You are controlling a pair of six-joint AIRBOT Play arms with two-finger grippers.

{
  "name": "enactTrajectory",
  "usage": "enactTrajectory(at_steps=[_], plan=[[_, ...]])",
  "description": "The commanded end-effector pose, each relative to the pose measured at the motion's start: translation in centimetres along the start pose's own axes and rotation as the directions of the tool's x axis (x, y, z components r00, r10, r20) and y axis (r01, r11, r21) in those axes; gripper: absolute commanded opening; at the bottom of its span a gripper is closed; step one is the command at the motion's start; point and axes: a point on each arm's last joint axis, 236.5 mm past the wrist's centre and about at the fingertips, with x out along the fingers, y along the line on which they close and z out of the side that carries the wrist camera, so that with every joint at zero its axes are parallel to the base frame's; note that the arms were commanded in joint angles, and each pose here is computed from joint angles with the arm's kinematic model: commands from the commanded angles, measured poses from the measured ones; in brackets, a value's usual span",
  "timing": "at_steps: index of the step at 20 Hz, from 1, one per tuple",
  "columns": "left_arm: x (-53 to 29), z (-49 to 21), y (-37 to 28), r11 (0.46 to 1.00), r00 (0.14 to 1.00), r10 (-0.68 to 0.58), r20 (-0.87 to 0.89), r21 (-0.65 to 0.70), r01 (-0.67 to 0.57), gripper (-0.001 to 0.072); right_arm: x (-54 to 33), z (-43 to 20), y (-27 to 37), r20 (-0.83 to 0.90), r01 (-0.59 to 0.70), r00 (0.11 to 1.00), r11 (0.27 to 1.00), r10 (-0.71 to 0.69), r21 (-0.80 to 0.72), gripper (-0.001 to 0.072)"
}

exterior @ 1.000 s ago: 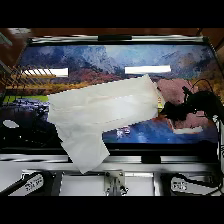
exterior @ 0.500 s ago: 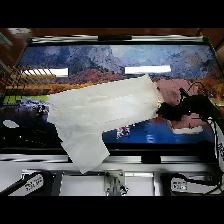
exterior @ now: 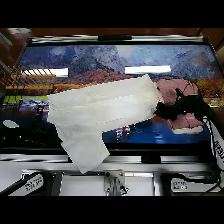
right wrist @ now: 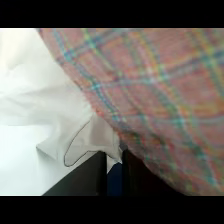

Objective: Fold the shirts.

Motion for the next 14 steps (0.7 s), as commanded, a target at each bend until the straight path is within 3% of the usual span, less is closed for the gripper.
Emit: enactTrajectory(at_steps=[1, 2, 5, 9, 12, 14], plan=[[0.0, 0.0, 0.0, 1.0, 1.0, 0.0, 0.001, -0.001, 0.0, 0.0034, 0.2, -0.3, 1.2, -0.01, -0.015, 1.0, 1.0, 0.015, -0.015, 0.0096], [0.0, 0.0, 0.0, 1.0, 1.0, 0.0, 0.001, 0.0, 0.0, 0.0034, -0.1, -0.4, 1.4, -0.024, -0.021, 0.999, 1.0, 0.021, -0.018, 0.0048], [-1.0, 1.1, -0.6, 1.0, 1.0, 0.001, 0.025, 0.026, -0.002, 0.0033, -2.8, 1.1, 3.0, 0.028, -0.043, 0.999, 0.996, 0.046, -0.082, 0.0047], [-7.3, 5.6, -4.9, 0.982, 0.984, -0.015, 0.176, 0.186, -0.018, 0.0033, -10.6, 4.0, 8.0, 0.197, -0.067, 0.974, 0.972, 0.113, -0.226, 0.0047], [-16.9, 9.5, -12.6, 0.93, 0.897, -0.104, 0.43, 0.361, -0.065, 0.0033, -18.6, 5.3, 12.5, 0.358, -0.06, 0.915, 0.939, 0.187, -0.338, 0.0047], [-25.1, 9.9, -18.5, 0.891, 0.783, -0.165, 0.6, 0.432, -0.142, 0.0032, -24.9, 5.4, 15.7, 0.472, -0.042, 0.845, 0.912, 0.25, -0.407, 0.0047]])
